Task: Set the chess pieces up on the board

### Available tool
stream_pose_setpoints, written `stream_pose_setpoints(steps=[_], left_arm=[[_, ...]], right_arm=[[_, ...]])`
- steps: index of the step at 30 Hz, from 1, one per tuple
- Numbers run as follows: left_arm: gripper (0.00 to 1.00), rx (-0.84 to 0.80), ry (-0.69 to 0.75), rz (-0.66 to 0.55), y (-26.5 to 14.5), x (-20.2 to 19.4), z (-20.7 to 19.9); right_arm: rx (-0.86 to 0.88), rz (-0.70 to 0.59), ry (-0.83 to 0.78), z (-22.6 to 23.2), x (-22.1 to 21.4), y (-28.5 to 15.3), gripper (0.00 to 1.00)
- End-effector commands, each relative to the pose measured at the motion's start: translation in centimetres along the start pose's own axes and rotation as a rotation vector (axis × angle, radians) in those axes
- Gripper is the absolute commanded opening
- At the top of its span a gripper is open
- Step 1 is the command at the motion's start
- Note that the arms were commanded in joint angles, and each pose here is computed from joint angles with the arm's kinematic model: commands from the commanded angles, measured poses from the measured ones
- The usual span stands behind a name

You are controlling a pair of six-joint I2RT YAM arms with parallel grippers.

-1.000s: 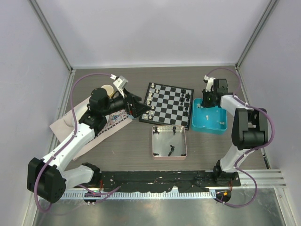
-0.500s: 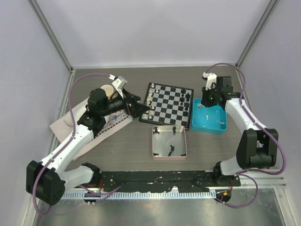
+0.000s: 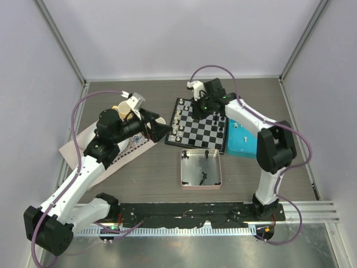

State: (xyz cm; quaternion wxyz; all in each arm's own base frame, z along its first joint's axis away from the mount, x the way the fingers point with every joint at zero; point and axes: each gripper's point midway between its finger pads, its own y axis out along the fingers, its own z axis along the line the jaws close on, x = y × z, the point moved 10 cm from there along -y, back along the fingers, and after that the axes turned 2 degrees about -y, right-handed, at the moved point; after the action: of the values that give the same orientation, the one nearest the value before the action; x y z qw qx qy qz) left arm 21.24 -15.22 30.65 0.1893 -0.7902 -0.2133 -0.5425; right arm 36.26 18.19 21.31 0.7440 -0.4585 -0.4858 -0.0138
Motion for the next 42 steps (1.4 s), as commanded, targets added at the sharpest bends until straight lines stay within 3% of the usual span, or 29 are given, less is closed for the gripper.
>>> stream_pose_setpoints(steps=[1,14,31,37,42], left_arm=[[1.0,0.05,0.066,-0.029,-1.5,0.6,-0.6],[0.99,0.105,0.104,0.0,-2.6,-0.3,-0.4],[1.0,0.111,0.11,0.011,-2.8,-0.4,-0.4],[1.0,0.107,0.109,0.011,-2.8,-0.4,-0.4],[1.0,0.107,0.108,0.009,-2.8,-0.3,-0.5]], right_arm=[[0.027,0.003,-0.034,1.4,1.7,3.5,0.04],[-0.017,0.042,-0.07,1.5,2.8,9.0,0.04],[-0.043,0.127,-0.116,2.1,1.3,10.6,0.07],[-0.044,0.141,-0.122,2.3,1.1,10.8,0.16],[-0.047,0.13,-0.119,2.3,1.4,10.6,0.32]])
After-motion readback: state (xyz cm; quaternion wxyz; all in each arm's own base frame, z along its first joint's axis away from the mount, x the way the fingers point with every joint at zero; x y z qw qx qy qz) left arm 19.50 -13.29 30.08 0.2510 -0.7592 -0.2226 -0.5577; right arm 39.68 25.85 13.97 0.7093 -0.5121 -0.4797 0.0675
